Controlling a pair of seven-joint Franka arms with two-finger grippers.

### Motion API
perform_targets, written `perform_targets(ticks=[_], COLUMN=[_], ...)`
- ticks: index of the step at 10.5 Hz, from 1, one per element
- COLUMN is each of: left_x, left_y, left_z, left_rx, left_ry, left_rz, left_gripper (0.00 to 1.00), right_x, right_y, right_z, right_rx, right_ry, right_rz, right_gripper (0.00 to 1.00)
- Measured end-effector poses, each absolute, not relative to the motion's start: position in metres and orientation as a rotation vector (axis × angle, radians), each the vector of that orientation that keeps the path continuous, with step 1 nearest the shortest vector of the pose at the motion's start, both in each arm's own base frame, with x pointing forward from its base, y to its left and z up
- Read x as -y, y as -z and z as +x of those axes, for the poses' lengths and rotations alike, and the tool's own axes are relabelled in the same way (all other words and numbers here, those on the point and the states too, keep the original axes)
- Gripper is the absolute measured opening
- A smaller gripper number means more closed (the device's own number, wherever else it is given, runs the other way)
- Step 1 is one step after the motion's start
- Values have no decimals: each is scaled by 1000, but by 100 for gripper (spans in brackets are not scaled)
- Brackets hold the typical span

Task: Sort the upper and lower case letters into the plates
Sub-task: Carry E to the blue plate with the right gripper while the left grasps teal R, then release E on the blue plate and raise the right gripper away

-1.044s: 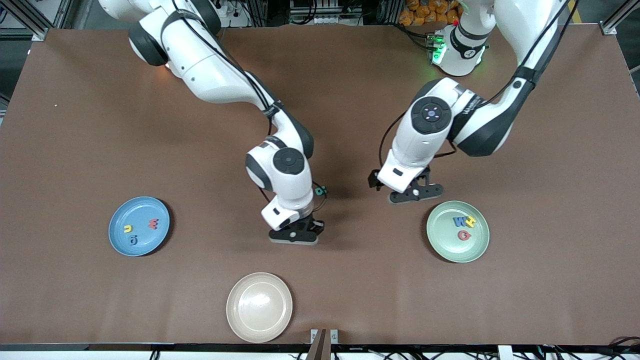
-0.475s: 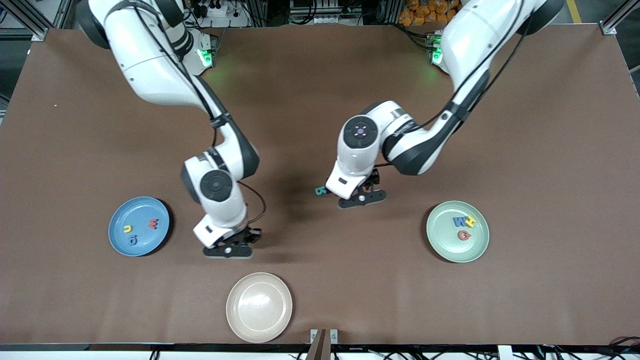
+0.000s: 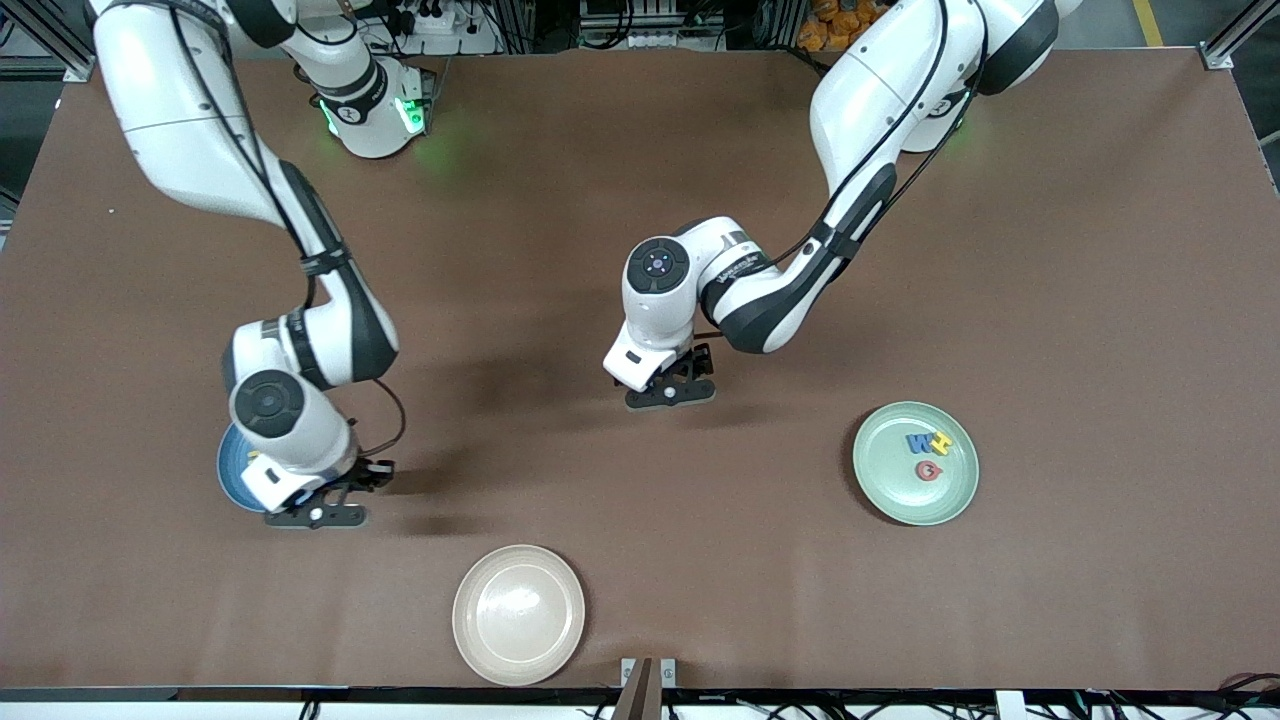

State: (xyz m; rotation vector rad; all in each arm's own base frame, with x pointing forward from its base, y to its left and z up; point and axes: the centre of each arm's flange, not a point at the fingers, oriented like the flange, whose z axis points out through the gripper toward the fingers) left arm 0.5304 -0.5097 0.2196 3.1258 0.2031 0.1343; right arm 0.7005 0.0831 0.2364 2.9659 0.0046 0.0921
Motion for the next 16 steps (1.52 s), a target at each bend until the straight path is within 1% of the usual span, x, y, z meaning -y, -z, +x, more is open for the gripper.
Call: perform_targets(ticks=[2, 4, 5, 6, 8, 9, 10, 11, 12, 14, 15, 16], left_x=[522, 534, 538, 539, 538, 537, 537, 537, 536, 536, 536, 537], left_y=[-204, -185, -178, -174, -173, -173, -173, -173, -173, -171, -171, -171], left_z=[526, 516, 512, 510, 512, 512, 512, 513, 513, 513, 512, 512], left_rx=[-198, -180, -172, -172, -197, -210, -217, -222, -235, -269, -274, -276], left_ry=[-137, -163, -163, -159, -148, -137, -131, -129, -118, -81, -73, -69], left_rz=[3121, 3152, 3161, 3165, 3161, 3156, 3154, 3154, 3150, 3137, 3135, 3133], left_gripper=[100, 100, 100, 100, 98, 97, 96, 93, 87, 83, 75, 73], right_x=[-37, -29, -25, -11, 14, 13, 1, -14, -29, -64, -73, -74], right_y=[-240, -258, -266, -268, -265, -262, -261, -265, -275, -305, -323, -339], right_z=[698, 693, 692, 691, 689, 685, 681, 674, 666, 641, 626, 612], right_rx=[33, 52, 64, 50, -7, -20, -48, -81, -117, -202, -228, -234], right_ry=[8, 62, 76, 93, 132, 160, 178, 185, 183, 159, 145, 128], right_rz=[2947, 2931, 2926, 2926, 2956, 2979, 2994, 3004, 3011, 3019, 3013, 3004], right_gripper=[27, 28, 30, 35, 62, 75, 85, 100, 100, 100, 100, 100])
